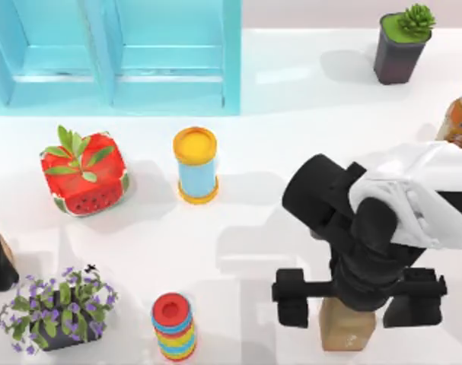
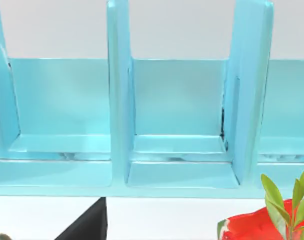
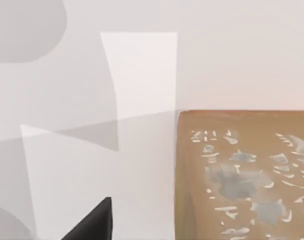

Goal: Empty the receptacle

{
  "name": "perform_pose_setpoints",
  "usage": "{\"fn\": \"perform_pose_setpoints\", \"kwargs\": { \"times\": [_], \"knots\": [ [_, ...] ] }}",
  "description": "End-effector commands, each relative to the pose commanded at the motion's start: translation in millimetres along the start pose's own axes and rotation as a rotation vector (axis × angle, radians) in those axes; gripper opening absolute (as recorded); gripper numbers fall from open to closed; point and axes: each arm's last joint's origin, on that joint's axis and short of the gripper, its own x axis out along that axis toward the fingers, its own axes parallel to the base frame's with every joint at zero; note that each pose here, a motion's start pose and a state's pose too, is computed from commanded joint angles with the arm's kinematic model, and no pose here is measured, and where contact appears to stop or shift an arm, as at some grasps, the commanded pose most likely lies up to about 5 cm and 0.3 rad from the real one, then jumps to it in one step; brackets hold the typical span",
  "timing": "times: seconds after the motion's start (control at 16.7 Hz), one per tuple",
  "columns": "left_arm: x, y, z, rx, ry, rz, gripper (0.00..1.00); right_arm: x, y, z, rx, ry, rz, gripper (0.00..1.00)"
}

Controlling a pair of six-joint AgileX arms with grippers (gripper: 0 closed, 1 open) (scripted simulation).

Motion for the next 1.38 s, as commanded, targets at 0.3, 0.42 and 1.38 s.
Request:
{"fn": "perform_pose_setpoints", "kwargs": {
  "times": [0.3, 0.42, 1.38],
  "knots": [
    [0, 0, 0, 0.000, 0.000, 0.000, 1.00, -36, 3, 2, -0.003, 0.003, -0.004, 1.00],
    [0, 0, 0, 0.000, 0.000, 0.000, 1.00, -56, 2, 1, -0.001, 0.008, -0.008, 1.00],
    [0, 0, 0, 0.000, 0.000, 0.000, 1.00, -90, -73, 96, 0.002, 0.033, -0.014, 1.00]
  ]
}}
